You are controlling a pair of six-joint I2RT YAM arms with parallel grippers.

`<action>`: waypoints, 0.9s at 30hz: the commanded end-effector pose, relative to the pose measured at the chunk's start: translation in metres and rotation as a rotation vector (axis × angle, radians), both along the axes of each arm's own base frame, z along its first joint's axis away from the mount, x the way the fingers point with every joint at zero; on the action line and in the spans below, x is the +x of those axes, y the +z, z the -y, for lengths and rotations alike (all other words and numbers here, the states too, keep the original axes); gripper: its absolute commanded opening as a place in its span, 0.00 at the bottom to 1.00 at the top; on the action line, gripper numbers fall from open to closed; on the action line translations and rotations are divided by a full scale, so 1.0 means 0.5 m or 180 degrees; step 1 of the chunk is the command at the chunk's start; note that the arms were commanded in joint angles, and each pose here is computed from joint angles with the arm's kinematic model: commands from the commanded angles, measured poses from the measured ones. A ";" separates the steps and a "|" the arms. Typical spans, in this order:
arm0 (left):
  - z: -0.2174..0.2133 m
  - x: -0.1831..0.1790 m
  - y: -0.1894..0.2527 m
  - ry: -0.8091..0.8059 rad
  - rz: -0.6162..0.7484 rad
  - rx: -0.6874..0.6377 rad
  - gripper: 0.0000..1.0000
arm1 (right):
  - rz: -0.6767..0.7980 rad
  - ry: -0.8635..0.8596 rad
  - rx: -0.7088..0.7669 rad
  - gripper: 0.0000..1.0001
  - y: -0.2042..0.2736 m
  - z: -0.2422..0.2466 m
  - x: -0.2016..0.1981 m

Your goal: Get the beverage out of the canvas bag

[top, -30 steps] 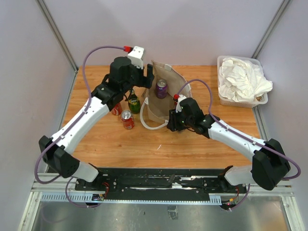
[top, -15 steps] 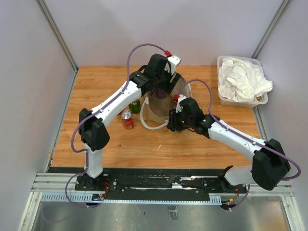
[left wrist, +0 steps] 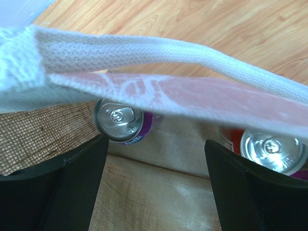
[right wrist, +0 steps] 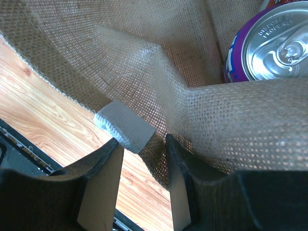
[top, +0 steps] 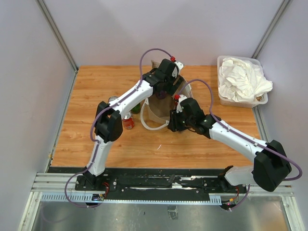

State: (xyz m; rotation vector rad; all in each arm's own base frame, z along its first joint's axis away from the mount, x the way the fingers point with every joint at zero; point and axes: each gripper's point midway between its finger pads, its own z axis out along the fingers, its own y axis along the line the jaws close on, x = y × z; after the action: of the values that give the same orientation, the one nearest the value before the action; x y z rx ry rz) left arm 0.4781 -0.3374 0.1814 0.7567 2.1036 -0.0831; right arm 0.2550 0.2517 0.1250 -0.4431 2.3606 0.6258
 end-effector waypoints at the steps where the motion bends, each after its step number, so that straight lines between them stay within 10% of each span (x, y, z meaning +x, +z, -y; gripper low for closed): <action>1: -0.011 0.025 0.006 0.0235 0.0118 0.0063 0.86 | -0.0290 -0.0009 -0.0259 0.41 -0.044 0.030 -0.047; 27: -0.052 0.107 -0.096 0.0550 0.0197 0.0475 0.94 | -0.0415 -0.0032 -0.0257 0.41 -0.074 0.036 -0.066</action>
State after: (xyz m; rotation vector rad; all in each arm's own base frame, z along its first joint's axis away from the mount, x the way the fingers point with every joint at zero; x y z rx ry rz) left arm 0.5200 -0.3219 0.1479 0.6591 2.1063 0.1386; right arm 0.2553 0.2505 0.1227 -0.4130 2.3442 0.6329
